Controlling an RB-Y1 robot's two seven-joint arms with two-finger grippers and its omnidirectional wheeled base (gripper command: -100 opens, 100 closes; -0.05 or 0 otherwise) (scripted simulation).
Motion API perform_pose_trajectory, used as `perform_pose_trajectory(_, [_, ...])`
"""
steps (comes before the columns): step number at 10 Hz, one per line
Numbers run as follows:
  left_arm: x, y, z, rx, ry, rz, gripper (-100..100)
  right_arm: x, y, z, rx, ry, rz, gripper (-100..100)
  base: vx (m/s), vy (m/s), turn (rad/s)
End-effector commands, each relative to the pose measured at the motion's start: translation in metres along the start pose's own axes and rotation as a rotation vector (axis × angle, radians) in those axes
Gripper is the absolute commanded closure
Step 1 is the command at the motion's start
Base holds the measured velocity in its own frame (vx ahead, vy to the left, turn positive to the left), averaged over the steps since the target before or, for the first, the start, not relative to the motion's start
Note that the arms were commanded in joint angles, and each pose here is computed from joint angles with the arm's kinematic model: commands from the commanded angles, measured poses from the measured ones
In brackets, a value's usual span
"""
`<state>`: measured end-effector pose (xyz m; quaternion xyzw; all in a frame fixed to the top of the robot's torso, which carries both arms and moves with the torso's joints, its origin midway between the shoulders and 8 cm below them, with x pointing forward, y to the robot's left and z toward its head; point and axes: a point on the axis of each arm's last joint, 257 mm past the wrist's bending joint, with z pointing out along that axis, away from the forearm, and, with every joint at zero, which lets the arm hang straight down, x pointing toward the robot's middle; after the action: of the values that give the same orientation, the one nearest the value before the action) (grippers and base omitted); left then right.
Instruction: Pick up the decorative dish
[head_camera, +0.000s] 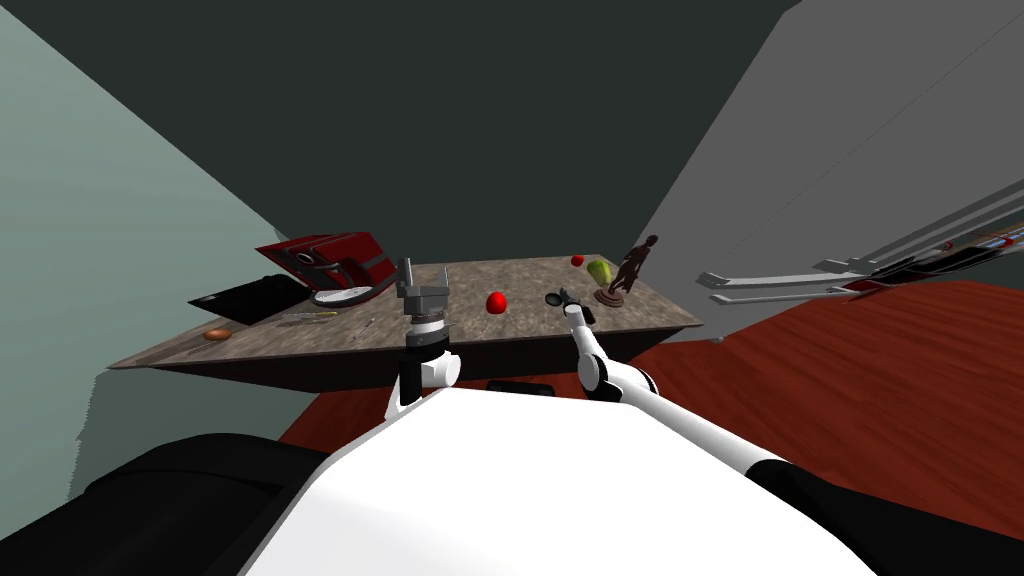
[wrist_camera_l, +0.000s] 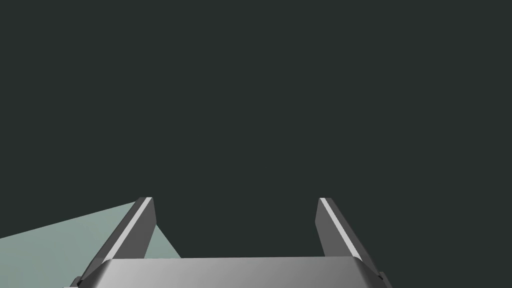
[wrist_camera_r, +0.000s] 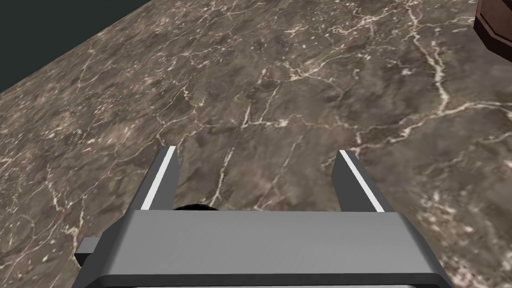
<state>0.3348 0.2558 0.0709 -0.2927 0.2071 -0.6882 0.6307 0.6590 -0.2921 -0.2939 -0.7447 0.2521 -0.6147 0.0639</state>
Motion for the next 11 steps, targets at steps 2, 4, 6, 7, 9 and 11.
perform_pose_trajectory(2, [0.0,0.0,0.0,0.0,0.0,0.0,0,0.006,0.002,-0.001,-0.003,0.006,-0.001,-100,-0.003,0.001,0.015])
perform_pose_trajectory(4, [0.0,0.0,0.0,0.0,0.0,0.0,0,0.037,0.024,0.006,-0.041,0.056,0.03,-100,-0.007,0.005,-0.061])
perform_pose_trajectory(6, [0.0,0.0,0.0,0.0,0.0,0.0,0,0.054,0.033,0.009,-0.057,0.085,0.045,-100,-0.019,0.011,-0.056])
perform_pose_trajectory(7, [0.0,0.0,0.0,0.0,0.0,0.0,0,0.054,0.033,0.009,-0.057,0.085,0.045,-100,-0.014,0.007,-0.024])
perform_pose_trajectory(9, [0.0,0.0,0.0,0.0,0.0,0.0,0,0.088,0.049,0.013,-0.093,0.148,0.09,-100,-0.039,0.025,-0.099])
perform_pose_trajectory(11, [0.0,0.0,0.0,0.0,0.0,0.0,0,0.122,0.066,0.015,-0.133,0.214,0.15,-100,-0.03,0.016,-0.069])
